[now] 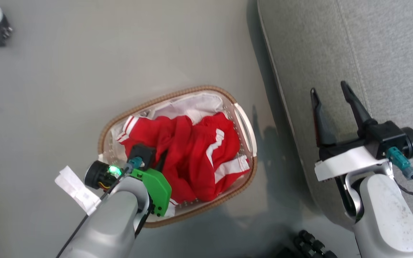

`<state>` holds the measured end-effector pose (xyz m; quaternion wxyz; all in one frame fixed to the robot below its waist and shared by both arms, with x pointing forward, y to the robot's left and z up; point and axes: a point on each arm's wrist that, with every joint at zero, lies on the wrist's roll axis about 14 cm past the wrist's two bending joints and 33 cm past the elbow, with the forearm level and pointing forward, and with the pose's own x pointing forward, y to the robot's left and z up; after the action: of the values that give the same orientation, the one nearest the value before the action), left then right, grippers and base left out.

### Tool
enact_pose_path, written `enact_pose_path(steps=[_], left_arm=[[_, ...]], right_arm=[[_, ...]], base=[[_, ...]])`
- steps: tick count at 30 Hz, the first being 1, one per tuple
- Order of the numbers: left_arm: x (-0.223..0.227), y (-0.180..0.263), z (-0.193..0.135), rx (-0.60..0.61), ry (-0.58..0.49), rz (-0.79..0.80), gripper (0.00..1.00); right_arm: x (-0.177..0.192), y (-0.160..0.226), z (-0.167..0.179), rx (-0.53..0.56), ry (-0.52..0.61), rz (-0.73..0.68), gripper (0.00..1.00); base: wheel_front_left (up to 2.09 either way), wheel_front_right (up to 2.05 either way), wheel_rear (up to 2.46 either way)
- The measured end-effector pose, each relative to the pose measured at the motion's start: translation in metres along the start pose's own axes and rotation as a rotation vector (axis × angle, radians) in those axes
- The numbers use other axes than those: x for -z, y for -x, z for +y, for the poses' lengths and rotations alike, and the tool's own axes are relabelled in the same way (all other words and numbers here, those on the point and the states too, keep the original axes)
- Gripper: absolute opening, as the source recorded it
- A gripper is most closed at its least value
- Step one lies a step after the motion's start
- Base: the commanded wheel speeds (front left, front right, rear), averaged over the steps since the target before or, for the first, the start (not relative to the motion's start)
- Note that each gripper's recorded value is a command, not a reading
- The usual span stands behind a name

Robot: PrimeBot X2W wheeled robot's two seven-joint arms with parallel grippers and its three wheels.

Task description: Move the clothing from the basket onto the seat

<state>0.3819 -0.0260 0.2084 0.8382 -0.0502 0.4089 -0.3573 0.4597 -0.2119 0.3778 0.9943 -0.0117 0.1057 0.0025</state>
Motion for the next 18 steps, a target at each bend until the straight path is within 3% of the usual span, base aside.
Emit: enact_pose_path(steps=[7, 18], left_arm=[[-0.051, 0.036, -0.01, -0.015, -0.081, -0.17, 0.0], [-0.15, 0.116, -0.033, -0.054, -0.366, -0.462, 0.0]], right_arm=[[-0.02, 0.024, 0.004, -0.005, 0.013, -0.032, 1.0], [-0.055, 0.074, 0.017, -0.029, -0.003, -0.116, 1.0]], base=[[0.0, 0.0, 0.0], [0.0, 0.0, 0.0]])
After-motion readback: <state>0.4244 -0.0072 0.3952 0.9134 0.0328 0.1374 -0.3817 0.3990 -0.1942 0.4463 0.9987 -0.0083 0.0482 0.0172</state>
